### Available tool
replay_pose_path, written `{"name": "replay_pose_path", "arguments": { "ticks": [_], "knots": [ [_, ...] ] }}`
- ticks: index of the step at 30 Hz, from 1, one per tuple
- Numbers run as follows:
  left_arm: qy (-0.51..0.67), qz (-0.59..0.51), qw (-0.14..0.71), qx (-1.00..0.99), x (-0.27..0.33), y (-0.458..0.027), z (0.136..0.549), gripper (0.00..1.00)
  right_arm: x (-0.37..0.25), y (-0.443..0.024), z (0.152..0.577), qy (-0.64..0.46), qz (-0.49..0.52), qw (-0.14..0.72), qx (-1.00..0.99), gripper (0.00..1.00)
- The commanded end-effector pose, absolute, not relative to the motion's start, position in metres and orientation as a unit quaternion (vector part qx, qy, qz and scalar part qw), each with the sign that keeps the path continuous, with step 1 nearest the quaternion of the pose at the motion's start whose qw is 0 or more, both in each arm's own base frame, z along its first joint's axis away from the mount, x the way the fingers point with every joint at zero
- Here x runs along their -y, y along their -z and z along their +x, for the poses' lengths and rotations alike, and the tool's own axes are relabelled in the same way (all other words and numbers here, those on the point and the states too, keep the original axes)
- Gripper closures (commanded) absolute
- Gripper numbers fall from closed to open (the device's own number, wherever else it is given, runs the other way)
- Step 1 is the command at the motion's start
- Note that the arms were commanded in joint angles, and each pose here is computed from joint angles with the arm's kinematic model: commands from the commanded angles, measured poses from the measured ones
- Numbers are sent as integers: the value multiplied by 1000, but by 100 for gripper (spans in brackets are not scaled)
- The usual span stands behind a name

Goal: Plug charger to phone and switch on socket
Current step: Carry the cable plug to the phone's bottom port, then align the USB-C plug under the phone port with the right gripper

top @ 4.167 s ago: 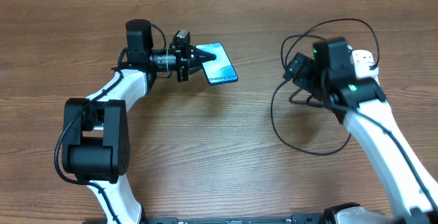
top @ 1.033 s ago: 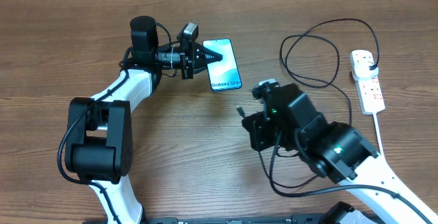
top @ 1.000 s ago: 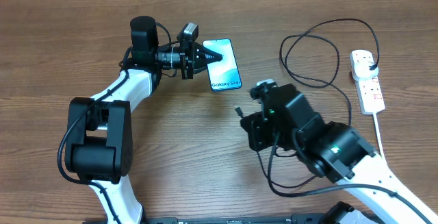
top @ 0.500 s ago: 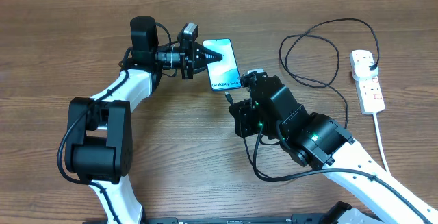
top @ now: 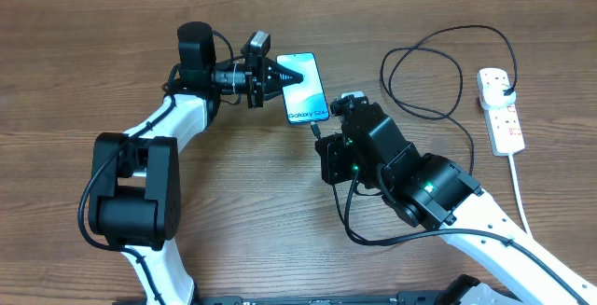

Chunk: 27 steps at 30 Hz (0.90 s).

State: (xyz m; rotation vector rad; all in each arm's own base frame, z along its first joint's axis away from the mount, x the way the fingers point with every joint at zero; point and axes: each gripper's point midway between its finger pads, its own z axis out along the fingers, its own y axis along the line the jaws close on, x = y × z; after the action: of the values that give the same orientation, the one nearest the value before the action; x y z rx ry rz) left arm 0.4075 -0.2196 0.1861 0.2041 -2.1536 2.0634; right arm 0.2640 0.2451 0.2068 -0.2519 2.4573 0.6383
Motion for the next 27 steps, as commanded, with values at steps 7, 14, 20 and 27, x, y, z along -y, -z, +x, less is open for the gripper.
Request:
{"name": "replay_pose_path", "arguments": {
  "ticks": [7, 14, 20, 27],
  "knots": [
    [-690, 68, 77, 717, 219, -193, 412, 96, -249, -201, 270, -235, -92, 293, -922, 96],
    [-689, 72, 73, 718, 219, -192, 414, 96, -249, -199, 270, -233, -92, 289, -924, 96],
    [-688, 74, 69, 719, 219, -192, 415, 96, -248, -198, 269, -232, -92, 288, -925, 96],
    [-686, 80, 66, 720, 219, -191, 417, 96, -248, -198, 269, -231, -92, 287, -925, 96]
  ]
}}
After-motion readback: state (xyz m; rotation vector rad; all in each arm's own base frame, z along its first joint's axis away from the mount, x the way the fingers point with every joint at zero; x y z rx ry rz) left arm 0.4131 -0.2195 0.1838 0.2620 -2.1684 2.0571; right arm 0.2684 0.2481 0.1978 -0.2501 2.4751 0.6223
